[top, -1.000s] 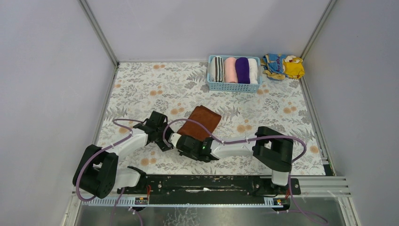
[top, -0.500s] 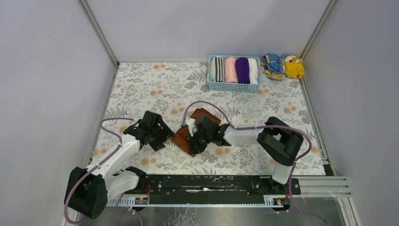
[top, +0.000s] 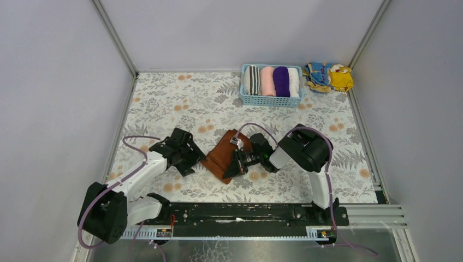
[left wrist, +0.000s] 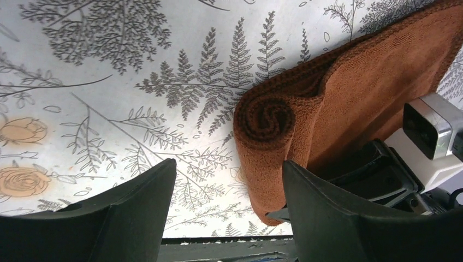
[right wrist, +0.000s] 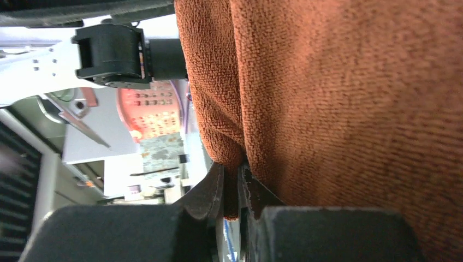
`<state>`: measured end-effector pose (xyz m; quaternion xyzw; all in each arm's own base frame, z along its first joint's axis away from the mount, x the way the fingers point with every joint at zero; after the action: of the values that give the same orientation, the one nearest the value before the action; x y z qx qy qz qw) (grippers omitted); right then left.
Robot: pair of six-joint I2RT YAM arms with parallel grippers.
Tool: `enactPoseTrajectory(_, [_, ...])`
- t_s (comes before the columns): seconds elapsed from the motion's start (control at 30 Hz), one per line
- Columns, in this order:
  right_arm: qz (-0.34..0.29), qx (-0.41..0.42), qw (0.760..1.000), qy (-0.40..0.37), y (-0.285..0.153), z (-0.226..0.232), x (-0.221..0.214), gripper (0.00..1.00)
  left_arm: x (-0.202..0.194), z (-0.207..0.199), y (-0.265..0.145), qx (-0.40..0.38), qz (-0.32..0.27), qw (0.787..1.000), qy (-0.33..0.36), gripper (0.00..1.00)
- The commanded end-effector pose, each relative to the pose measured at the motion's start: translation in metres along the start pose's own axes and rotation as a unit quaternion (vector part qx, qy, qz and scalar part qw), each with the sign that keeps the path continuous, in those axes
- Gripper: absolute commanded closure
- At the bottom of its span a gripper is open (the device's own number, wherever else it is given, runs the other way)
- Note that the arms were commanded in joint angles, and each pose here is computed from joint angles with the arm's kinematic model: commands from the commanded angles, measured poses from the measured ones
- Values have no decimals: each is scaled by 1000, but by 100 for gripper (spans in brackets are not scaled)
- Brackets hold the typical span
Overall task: Roll the towels
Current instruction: Roll the towel at the center of the board.
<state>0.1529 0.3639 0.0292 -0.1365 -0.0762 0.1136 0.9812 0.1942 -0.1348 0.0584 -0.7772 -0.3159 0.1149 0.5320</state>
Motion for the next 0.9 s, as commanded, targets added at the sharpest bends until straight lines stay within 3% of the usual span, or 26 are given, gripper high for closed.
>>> enactPoseTrajectory(0.0, [4,66,997,32,-7,21,4,95,8,-30,4,-36,-8,999,7,30])
enactPoseTrajectory(0.13, [6,47,998,50,-5,10,2,93,9,-35,17,-26,-6,1000,15,33])
enactPoseTrajectory(0.3, [3,10,998,56,-6,-1,2,87,9,-30,37,0,0,1000,25,47])
enactPoseTrajectory(0.4, [-1,-24,999,39,-10,-2,3,76,5,-21,47,20,9,999,30,54])
enactPoseTrajectory(0.53, [-11,-108,993,-41,-23,2,7,55,3,-14,53,33,14,999,37,62])
enactPoseTrajectory(0.7, [-10,-270,946,-177,-38,9,12,37,2,-13,52,36,17,998,44,71])
enactPoseTrajectory(0.87, [-43,-359,875,-322,-38,42,21,33,2,-13,49,39,19,998,47,71])
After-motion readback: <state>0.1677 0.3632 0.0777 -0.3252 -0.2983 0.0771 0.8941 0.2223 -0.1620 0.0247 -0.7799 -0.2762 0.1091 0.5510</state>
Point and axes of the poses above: each gripper's point midway between its finger pads, its own y axis out along the fingers, its own z axis along the line the jaws close on, x = y × z, the point moved 1 cm from there along -y, back along the fingers, and after that the axes turned 4 degrees about y, right-handed, at the moved point
